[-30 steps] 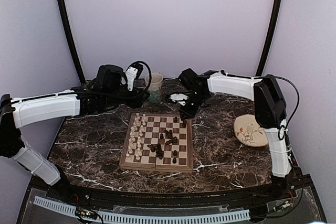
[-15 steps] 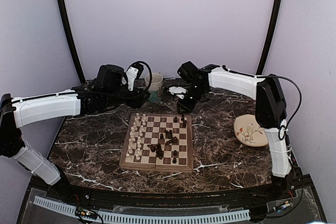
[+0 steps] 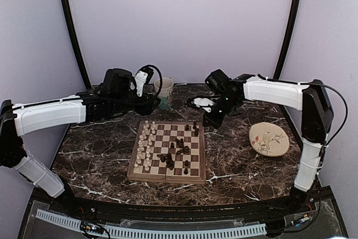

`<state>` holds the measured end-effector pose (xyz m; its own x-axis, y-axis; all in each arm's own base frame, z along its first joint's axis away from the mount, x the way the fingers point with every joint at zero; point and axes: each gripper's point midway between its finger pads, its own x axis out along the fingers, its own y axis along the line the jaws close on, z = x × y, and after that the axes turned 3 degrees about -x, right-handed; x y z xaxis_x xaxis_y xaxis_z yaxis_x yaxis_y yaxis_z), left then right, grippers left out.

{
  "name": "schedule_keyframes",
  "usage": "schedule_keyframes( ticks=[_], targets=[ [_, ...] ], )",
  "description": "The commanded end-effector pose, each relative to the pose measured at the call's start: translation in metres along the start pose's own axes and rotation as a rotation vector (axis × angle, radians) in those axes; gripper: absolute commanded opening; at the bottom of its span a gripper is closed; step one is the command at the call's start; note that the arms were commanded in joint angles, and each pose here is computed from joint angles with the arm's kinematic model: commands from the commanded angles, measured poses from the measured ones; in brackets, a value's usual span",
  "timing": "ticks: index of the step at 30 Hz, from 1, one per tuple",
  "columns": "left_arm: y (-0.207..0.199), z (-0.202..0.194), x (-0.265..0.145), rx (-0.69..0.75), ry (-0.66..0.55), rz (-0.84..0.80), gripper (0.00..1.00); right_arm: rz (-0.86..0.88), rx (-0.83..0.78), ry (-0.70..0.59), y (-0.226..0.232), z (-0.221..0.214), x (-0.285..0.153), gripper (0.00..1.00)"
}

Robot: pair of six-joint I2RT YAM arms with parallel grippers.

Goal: Set up the chess pieces on the board
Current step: Adjust the knight at b8.

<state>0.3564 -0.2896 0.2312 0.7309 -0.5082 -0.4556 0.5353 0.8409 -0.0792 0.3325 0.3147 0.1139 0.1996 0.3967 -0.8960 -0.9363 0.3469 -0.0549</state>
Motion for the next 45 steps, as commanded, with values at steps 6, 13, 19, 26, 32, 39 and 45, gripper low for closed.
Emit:
schedule_keyframes(
  ticks=[6, 13, 19, 26, 32, 39, 45],
  targets=[
    [-0.002, 0.011, -0.004, -0.002, -0.013, -0.017, 0.55, 0.105, -0.005, -0.067, 0.018, -0.007, 0.029, 0.00],
    [-0.002, 0.010, -0.004, 0.000, -0.012, -0.017, 0.55, 0.125, 0.001, -0.059, 0.015, -0.005, 0.046, 0.00],
    [-0.002, 0.010, -0.003, 0.004, -0.010, -0.019, 0.55, 0.095, -0.003, -0.036, 0.008, -0.009, 0.055, 0.00],
    [-0.004, 0.007, 0.001, 0.005, 0.006, -0.025, 0.55, 0.085, -0.010, -0.032, 0.004, -0.008, 0.059, 0.00],
    [-0.004, 0.005, 0.002, 0.006, 0.013, -0.026, 0.55, 0.083, -0.011, -0.023, 0.001, -0.006, 0.064, 0.00],
    [-0.004, 0.003, 0.003, 0.006, 0.019, -0.029, 0.55, 0.090, -0.008, -0.025, 0.002, -0.005, 0.064, 0.00],
    [-0.003, 0.004, 0.003, 0.012, 0.018, -0.024, 0.55, 0.092, -0.016, -0.023, 0.009, -0.013, 0.048, 0.00]
  ],
)
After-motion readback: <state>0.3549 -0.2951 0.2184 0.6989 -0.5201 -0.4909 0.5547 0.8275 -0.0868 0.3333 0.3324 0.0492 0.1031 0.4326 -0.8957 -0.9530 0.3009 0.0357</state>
